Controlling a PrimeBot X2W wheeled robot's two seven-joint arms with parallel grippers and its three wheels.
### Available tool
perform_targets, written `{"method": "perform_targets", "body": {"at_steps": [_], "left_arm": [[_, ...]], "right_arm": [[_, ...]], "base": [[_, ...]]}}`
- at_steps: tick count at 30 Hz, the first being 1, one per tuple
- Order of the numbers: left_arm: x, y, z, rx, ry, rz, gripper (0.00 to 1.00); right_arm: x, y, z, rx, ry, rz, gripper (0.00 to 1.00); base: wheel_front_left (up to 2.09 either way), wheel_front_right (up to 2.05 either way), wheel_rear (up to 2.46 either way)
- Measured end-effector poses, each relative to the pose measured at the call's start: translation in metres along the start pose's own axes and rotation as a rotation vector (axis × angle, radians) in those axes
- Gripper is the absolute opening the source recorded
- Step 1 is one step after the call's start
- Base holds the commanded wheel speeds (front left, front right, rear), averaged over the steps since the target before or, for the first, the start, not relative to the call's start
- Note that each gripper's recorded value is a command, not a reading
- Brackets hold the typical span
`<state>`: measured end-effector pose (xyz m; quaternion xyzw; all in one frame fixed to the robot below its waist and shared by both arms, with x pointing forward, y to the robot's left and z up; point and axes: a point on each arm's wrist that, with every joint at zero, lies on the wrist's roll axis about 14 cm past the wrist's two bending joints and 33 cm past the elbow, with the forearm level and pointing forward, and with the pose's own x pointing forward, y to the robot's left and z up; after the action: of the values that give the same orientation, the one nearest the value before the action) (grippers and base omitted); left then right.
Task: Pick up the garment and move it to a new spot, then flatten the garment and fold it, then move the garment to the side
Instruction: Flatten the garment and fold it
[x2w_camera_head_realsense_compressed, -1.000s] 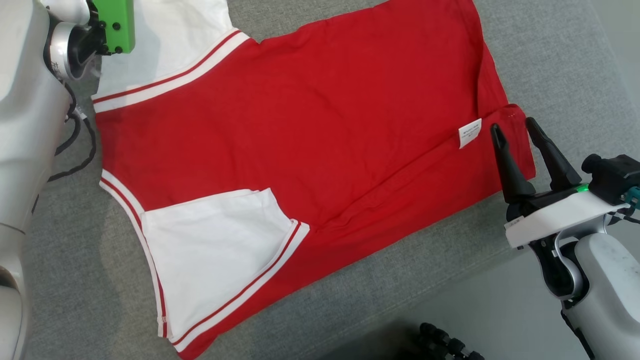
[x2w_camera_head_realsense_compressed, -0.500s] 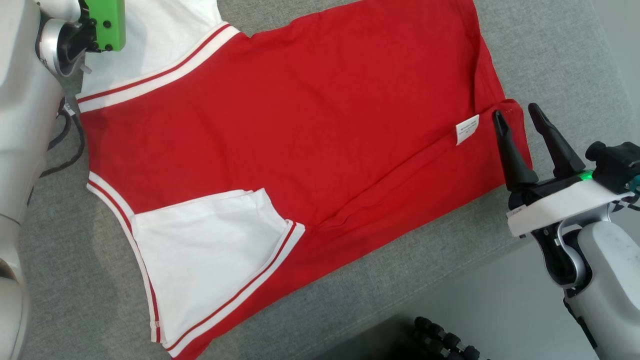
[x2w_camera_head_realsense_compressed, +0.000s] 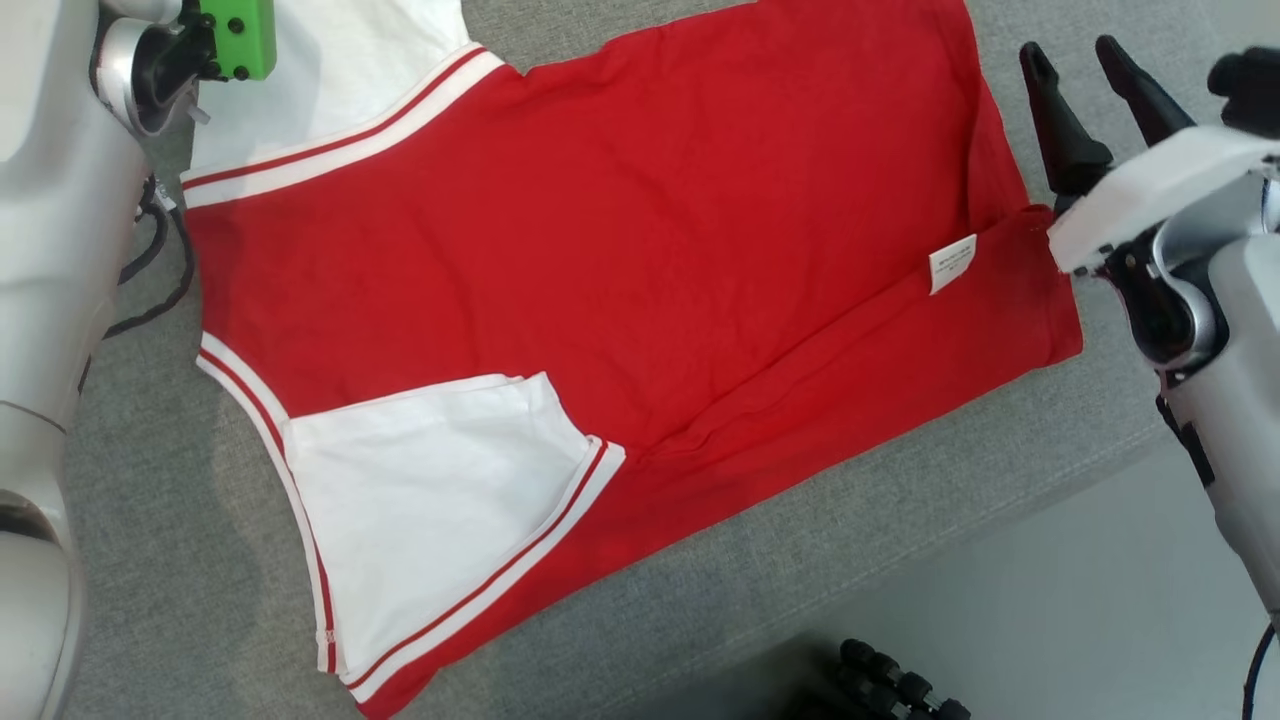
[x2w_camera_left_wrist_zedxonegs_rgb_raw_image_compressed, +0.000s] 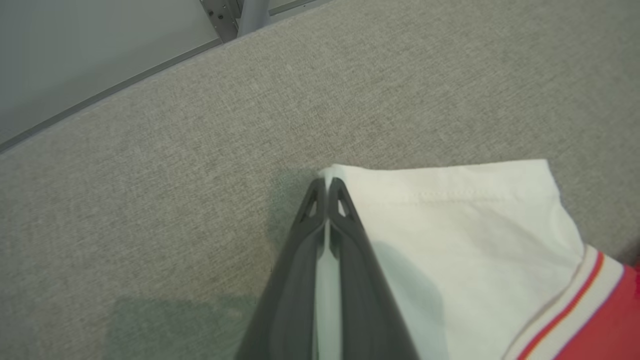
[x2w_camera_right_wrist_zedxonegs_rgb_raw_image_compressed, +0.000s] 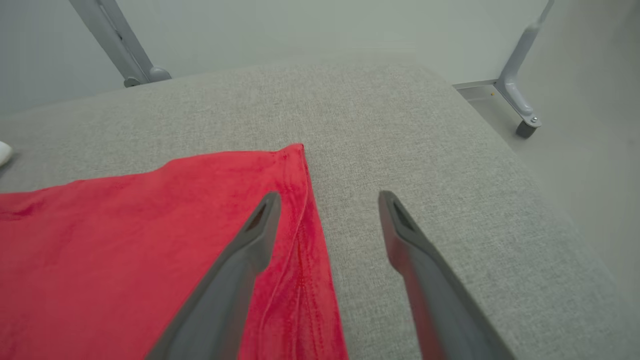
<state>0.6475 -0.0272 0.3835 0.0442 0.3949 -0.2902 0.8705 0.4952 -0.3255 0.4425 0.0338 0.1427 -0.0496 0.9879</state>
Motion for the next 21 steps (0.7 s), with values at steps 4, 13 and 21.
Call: {"method": "perform_targets", "body": {"at_steps": [4, 13, 21], "left_arm": [[-0.002, 0.0, 0.0, 0.007, -0.006, -0.006, 0.0], [-0.003, 0.007, 0.004, 0.017, -0.027, -0.012, 0.0], [-0.004, 0.009, 0.004, 0.026, -0.035, -0.017, 0.0]], "right_arm": [[0.025, 0.007, -0.002, -0.019, 0.113, 0.006, 1.0], [0.068, 0.018, -0.003, -0.092, 0.301, -0.013, 1.0], [0.086, 0.029, -0.009, -0.096, 0.364, -0.015, 0.65]], "base": [[0.0, 0.0, 0.0], [0.0, 0.0, 0.0], [0.0, 0.0, 0.0]]}}
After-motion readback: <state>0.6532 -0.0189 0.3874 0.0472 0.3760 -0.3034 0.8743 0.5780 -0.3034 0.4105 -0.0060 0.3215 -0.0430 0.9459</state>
